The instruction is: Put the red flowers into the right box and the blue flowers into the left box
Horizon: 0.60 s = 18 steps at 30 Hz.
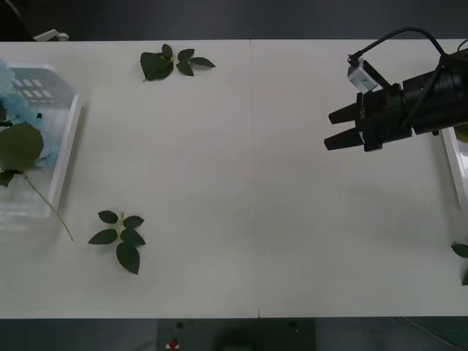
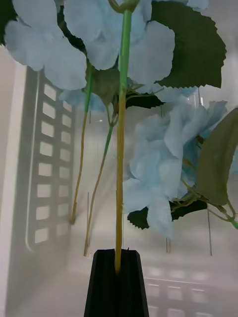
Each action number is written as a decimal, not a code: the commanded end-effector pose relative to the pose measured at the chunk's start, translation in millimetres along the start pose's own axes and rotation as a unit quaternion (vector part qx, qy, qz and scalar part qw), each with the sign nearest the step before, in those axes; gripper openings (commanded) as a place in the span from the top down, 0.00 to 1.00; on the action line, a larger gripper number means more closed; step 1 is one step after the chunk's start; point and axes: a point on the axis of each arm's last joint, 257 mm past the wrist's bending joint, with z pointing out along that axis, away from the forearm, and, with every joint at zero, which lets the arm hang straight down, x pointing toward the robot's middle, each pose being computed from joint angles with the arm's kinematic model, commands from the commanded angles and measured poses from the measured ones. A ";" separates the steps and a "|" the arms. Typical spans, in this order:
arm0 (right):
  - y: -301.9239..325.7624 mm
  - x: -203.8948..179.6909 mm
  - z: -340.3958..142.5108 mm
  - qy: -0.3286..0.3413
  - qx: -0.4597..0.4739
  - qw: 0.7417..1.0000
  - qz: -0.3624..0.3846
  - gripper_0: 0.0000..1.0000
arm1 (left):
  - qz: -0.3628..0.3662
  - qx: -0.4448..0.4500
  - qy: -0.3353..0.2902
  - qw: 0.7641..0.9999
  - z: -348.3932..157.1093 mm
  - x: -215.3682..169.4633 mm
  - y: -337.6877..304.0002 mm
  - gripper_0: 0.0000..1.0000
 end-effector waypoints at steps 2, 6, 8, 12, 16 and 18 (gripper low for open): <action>-10.1 -17.0 -21.2 -0.002 0.016 1.000 -0.014 0.25 | -0.016 0.014 -0.008 1.000 -1.2 -5.9 -1.4 0.64; -10.1 -17.0 -21.2 -0.002 0.016 1.000 -0.014 0.25 | -0.046 0.045 -0.013 0.998 1.2 -3.5 -11.2 0.38; -10.1 -17.0 -21.2 -0.002 0.016 1.000 -0.014 0.25 | -0.064 0.063 -0.013 0.996 1.1 -1.0 -15.6 0.27; -10.1 -17.0 -21.2 -0.002 0.016 1.000 -0.014 0.25 | -0.101 0.126 -0.001 0.987 -11.0 1.3 -35.4 0.07; -10.1 -17.0 -21.2 -0.002 0.016 1.000 -0.014 0.20 | -0.124 0.199 -0.006 0.972 -33.3 -11.2 -59.4 0.00; -10.1 -17.0 -21.2 -0.002 0.016 1.000 -0.014 0.04 | -0.123 0.240 -0.015 0.963 -50.2 -24.7 -73.7 0.00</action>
